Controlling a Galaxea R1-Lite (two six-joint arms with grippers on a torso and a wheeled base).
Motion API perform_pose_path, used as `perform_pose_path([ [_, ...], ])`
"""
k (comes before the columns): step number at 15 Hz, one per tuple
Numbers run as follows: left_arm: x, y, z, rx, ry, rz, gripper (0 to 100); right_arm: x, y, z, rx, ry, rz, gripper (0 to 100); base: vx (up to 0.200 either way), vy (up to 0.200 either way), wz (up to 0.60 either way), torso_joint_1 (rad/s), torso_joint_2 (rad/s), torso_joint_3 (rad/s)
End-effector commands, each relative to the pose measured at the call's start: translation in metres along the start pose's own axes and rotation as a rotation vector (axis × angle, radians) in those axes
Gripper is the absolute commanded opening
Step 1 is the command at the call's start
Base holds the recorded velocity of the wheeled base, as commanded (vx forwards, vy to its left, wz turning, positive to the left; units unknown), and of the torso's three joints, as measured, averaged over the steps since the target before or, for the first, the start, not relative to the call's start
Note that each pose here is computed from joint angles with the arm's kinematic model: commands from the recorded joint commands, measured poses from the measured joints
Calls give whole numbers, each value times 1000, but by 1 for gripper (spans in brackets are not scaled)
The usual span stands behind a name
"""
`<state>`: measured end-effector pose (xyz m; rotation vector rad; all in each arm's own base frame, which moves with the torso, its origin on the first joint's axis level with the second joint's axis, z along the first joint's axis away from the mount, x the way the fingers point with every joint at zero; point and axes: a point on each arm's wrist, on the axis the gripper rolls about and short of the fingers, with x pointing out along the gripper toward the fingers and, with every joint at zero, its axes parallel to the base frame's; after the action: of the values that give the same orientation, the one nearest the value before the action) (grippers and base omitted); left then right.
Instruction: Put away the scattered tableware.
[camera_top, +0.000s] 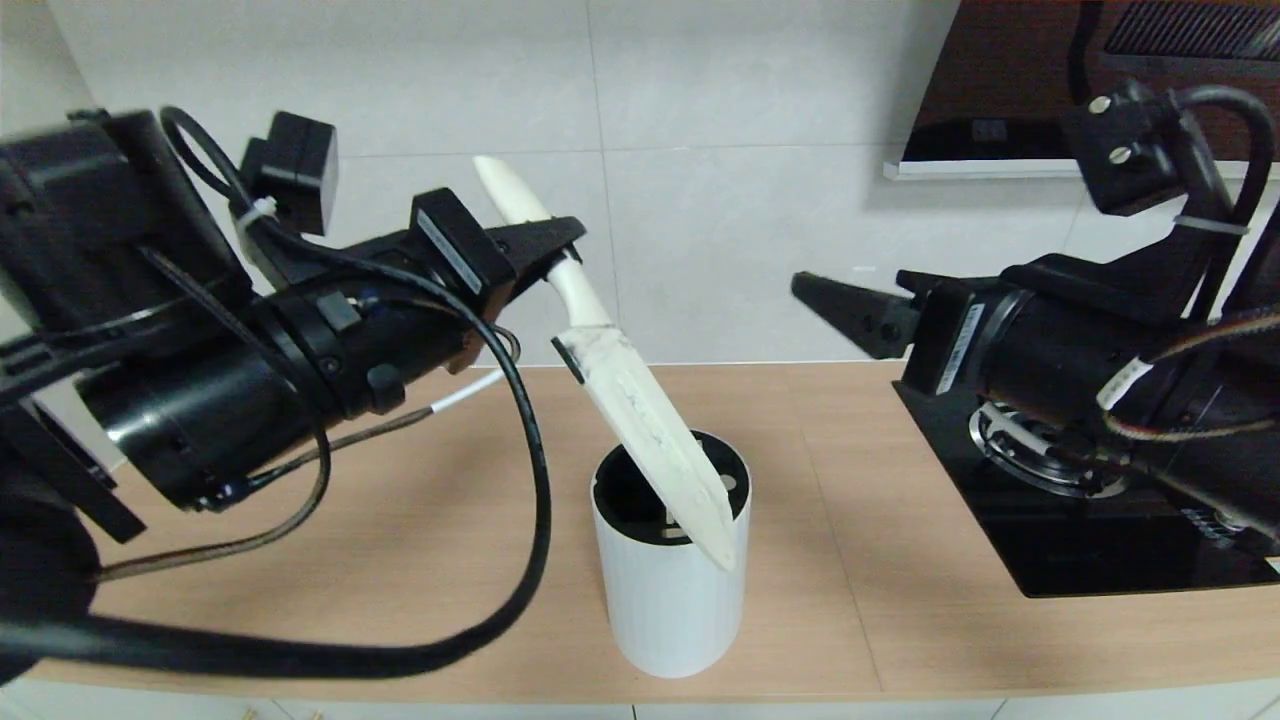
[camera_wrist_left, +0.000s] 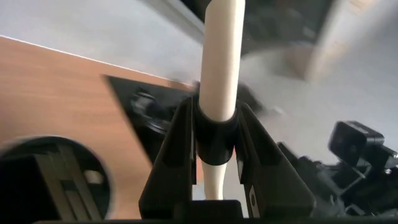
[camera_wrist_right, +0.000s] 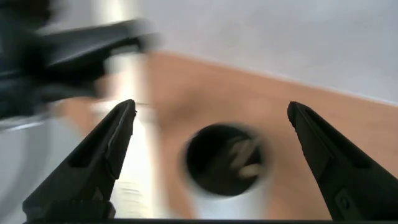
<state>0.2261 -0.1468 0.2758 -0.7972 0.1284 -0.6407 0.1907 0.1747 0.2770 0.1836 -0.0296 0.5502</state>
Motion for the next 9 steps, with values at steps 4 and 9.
perform_pose_path([
  [4, -1, -33, 35, 302, -105, 115, 0, 4, -50, -26, -26, 87, -167, 100, 0, 0, 0, 0, 0, 0],
  [9, 7, -41, -3, 505, -149, 303, 0, 9, -52, -43, -38, 145, -180, 100, 0, 0, 0, 0, 0, 0],
])
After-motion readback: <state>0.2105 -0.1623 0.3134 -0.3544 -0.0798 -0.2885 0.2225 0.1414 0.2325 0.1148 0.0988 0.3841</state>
